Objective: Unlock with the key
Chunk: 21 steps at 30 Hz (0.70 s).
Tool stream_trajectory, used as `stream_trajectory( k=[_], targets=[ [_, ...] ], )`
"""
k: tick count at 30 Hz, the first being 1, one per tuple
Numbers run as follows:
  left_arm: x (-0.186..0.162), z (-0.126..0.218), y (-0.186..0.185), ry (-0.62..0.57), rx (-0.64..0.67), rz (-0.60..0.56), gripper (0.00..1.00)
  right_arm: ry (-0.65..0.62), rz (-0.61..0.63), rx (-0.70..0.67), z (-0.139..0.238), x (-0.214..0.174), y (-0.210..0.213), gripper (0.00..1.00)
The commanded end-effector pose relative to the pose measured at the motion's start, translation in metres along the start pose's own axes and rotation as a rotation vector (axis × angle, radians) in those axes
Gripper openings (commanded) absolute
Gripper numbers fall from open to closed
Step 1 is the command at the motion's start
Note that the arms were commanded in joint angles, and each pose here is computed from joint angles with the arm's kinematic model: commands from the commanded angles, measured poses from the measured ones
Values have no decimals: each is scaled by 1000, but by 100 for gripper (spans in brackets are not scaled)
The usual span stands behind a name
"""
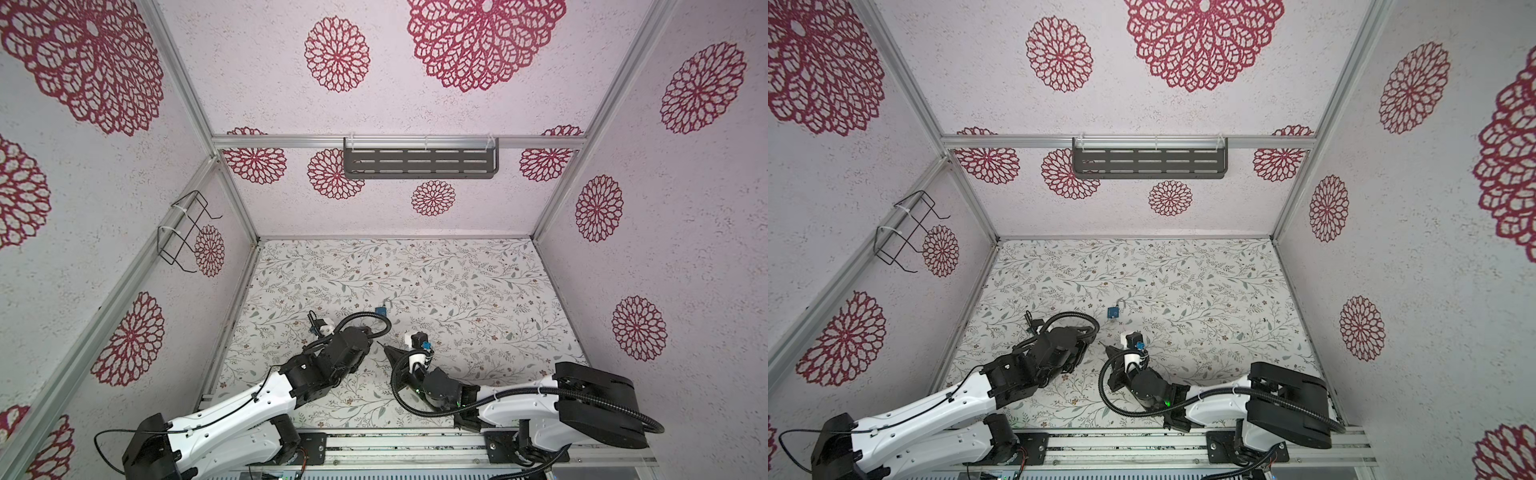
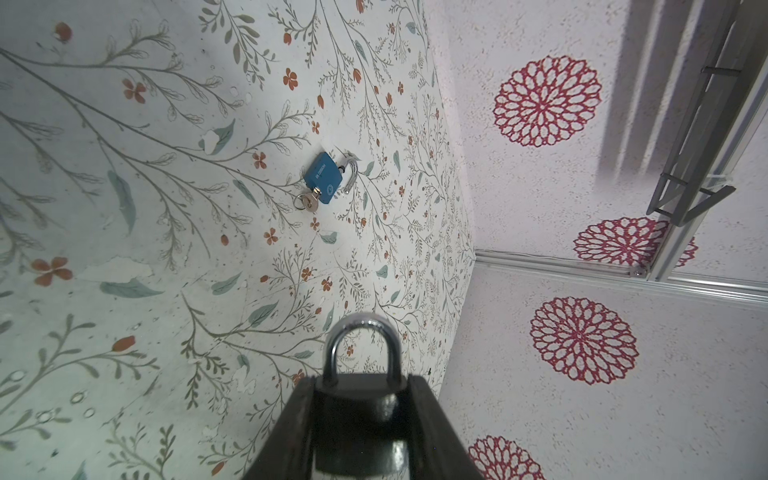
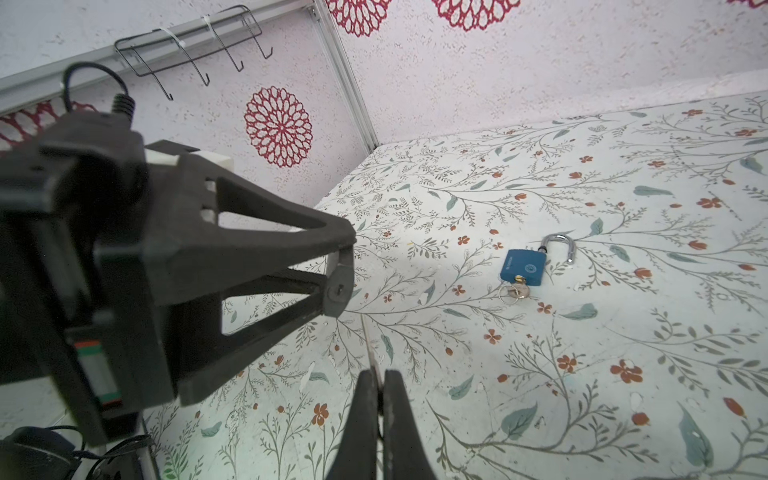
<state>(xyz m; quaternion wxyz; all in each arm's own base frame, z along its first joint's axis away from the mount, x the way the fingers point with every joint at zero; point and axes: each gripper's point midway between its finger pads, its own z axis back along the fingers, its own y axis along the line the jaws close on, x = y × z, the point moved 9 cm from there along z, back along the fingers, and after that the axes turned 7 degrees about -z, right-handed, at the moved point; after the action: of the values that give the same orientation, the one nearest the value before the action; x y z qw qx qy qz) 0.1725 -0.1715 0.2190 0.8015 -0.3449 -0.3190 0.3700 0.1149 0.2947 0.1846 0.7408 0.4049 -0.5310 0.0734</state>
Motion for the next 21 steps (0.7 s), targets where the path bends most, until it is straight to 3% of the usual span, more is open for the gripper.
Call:
stream_trajectory(
  k=[1, 21],
  targets=[
    [5, 0, -1, -24, -14, 21, 6, -84, -15, 63, -2, 20, 18, 0],
    [6, 3, -4, -15, -36, 29, 6, -55, -19, 28, -10, 16, 13, 0]
  ],
)
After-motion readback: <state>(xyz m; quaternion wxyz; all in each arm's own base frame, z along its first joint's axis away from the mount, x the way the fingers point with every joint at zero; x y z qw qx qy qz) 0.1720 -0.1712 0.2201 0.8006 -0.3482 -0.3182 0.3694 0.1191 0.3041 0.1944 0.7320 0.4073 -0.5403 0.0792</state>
